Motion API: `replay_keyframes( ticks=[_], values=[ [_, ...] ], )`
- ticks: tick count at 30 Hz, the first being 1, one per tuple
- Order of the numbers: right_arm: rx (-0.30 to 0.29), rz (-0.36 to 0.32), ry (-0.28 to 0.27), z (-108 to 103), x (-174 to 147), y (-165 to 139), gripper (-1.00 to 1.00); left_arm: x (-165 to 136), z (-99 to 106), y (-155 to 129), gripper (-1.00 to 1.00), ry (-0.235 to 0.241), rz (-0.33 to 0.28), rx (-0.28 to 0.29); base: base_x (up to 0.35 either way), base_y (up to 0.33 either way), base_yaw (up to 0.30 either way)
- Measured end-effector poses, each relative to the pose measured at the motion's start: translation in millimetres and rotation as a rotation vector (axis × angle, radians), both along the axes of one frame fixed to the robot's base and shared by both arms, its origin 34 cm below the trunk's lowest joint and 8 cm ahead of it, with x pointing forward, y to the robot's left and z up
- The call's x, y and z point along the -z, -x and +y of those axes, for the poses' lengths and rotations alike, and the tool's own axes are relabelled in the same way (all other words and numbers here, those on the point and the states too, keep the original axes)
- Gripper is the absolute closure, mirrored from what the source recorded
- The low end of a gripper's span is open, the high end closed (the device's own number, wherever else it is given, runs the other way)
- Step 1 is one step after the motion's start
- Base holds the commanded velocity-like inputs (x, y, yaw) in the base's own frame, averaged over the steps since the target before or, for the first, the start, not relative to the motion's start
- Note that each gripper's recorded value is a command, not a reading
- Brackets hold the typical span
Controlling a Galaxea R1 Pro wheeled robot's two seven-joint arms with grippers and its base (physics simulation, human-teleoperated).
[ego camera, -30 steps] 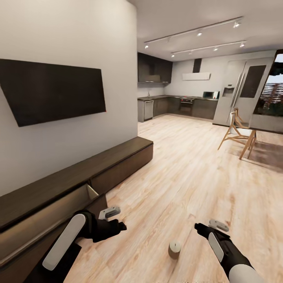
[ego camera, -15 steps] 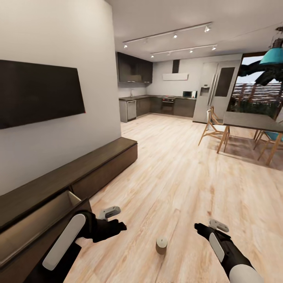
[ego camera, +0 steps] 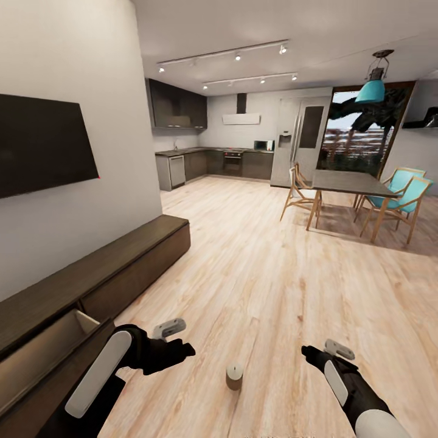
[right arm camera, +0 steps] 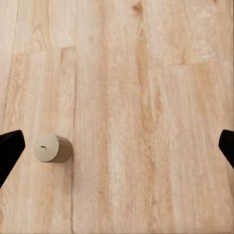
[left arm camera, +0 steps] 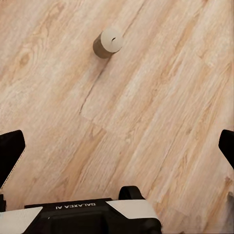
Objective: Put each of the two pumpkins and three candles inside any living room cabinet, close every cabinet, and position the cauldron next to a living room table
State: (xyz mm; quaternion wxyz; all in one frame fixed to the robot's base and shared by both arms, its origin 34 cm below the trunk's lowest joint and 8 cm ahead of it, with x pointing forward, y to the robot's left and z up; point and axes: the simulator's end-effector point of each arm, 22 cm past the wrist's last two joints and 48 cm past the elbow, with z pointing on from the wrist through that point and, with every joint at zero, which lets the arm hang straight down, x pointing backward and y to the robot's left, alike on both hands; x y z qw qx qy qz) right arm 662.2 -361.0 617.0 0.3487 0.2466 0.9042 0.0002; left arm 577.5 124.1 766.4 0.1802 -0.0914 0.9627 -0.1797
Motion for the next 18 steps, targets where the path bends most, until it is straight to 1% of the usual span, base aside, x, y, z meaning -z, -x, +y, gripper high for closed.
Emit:
replay_keyframes(
  ticks=[7, 10, 13, 18],
  values=[
    [0.001, 0.001, 0.000, -0.6, 0.2, 0.3, -1.00, -0.2, 0.7, -0.3, -1.00, 0.001, 0.000, -0.002, 0.074, 0.270, -0.291],
    [0.008, -0.002, -0.011, -0.3, 0.1, 0.2, -1.00, -0.3, 0.7, -0.3, -1.00, 0.001, -0.001, -0.002, 0.120, 0.230, -0.291],
    [0.020, -0.007, -0.028, 0.4, 0.0, -0.1, -1.00, -0.2, 0.8, -0.3, -1.00, 0.001, 0.000, -0.002, 0.140, 0.113, -0.291],
    [0.026, -0.009, -0.036, 0.8, -0.1, -0.2, -1.00, -0.4, 1.2, -0.5, -1.00, 0.002, -0.001, -0.003, 0.182, 0.024, -0.290]
  ],
)
